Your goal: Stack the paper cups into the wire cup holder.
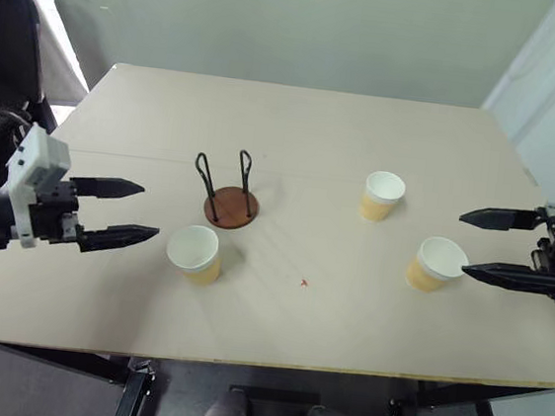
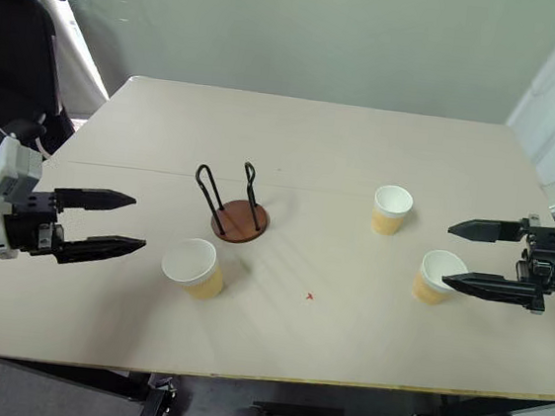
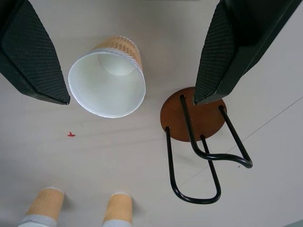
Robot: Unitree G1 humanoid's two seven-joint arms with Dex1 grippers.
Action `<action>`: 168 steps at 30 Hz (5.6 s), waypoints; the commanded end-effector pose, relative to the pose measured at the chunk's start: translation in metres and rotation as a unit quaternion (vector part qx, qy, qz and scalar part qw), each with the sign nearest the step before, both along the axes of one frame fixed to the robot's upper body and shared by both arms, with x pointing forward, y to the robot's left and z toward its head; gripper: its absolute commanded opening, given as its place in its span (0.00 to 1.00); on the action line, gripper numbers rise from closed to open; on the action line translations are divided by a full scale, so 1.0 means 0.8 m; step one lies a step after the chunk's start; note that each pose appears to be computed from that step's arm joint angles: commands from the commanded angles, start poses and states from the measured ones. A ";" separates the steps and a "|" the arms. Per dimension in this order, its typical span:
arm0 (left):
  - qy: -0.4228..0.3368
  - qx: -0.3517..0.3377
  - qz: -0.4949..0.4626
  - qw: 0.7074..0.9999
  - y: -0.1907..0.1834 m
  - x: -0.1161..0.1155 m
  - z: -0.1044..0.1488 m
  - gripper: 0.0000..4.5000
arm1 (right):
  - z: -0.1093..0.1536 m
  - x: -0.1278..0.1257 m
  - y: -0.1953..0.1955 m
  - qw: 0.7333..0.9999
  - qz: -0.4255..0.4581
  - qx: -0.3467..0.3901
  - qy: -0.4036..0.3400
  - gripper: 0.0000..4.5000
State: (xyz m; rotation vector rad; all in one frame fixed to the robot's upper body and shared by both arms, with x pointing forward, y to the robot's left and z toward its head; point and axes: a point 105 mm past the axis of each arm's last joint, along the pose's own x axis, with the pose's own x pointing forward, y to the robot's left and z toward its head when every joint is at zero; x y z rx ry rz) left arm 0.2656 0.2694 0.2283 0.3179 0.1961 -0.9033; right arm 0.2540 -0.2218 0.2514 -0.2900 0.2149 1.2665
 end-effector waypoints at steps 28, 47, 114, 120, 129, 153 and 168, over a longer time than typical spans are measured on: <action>-0.040 0.027 0.139 0.989 -0.063 0.139 -0.018 0.99 | 0.023 -0.017 0.016 0.999 0.029 0.020 -0.033 1.00; -0.018 0.022 0.121 0.992 -0.090 0.162 -0.034 0.33 | 0.035 -0.016 0.017 0.998 0.011 0.036 -0.052 1.00; 0.065 0.091 -0.133 0.985 -0.250 0.022 -0.076 0.89 | 0.027 -0.012 0.022 0.998 0.022 0.021 -0.047 1.00; 0.035 0.067 -0.145 0.986 -0.227 0.017 -0.039 0.89 | 0.008 -0.006 0.021 0.999 0.018 -0.016 -0.028 1.00; -0.024 0.101 -0.156 0.982 -0.173 0.001 0.009 0.89 | -0.040 0.018 0.003 0.990 -0.019 -0.137 -0.001 1.00; -0.108 0.062 -0.147 0.981 -0.090 -0.051 0.079 0.90 | -0.103 0.060 -0.011 0.960 -0.012 -0.280 0.013 0.55; -0.109 0.080 -0.111 0.985 -0.073 -0.046 0.078 0.90 | 0.020 0.049 0.028 0.986 0.055 -0.131 -0.085 0.01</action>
